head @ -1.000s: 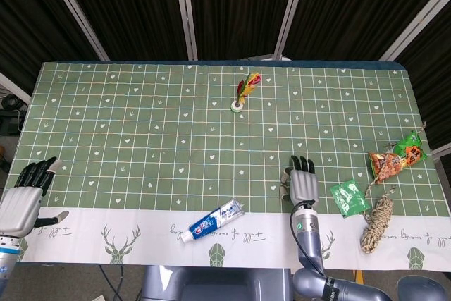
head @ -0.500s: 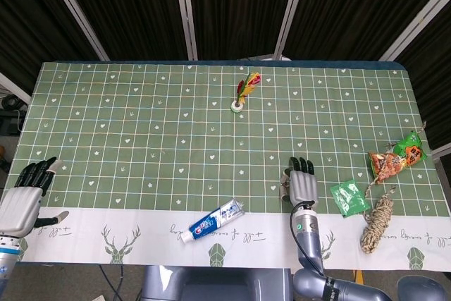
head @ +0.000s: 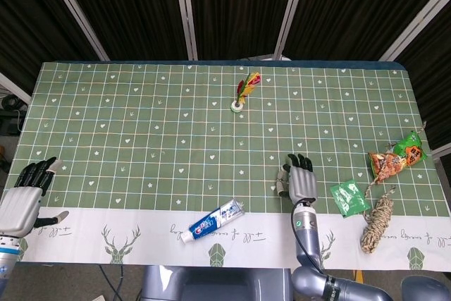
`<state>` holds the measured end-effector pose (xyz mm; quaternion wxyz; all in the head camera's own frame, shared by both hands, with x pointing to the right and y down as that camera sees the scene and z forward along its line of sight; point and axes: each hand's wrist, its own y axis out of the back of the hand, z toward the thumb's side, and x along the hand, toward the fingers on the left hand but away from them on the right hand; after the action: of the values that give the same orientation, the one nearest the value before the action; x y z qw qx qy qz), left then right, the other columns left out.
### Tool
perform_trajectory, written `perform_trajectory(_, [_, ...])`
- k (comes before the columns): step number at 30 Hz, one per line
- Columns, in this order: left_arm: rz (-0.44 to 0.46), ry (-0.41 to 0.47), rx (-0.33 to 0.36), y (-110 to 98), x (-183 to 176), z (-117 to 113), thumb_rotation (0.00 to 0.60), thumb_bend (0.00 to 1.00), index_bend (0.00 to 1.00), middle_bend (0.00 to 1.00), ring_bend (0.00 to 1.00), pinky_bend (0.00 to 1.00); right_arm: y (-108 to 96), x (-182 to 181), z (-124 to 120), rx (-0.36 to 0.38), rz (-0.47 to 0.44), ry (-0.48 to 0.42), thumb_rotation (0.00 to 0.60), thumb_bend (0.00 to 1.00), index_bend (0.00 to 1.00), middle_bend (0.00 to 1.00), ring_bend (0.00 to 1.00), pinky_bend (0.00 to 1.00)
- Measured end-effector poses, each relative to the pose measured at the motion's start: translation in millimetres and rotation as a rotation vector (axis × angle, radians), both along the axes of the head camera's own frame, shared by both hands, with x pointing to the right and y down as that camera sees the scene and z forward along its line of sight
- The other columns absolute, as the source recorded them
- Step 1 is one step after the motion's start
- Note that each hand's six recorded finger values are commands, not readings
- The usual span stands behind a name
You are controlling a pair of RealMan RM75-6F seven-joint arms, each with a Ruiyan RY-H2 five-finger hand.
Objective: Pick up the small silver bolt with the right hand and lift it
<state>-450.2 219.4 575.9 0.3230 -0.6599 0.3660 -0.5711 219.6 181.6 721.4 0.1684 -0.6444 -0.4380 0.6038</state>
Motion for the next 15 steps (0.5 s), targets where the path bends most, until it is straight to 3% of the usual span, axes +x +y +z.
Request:
perform_trajectory(9, [-0.001,0.001,0.0,0,0,0,0.6,0.0,0.0,0.0,0.0,0.0,-25,4,-18,0.017,0.171,-0.11,0.6,0.39,0.58,0.11,0.0,0.0])
perform_trajectory(15, [0.0,0.001,0.0,0,0,0,0.6,0.0,0.0,0.0,0.0,0.0,-43,12,-29,0.02,0.361,-0.239,0.6,0.39,0.58,0.12,0.0,0.0])
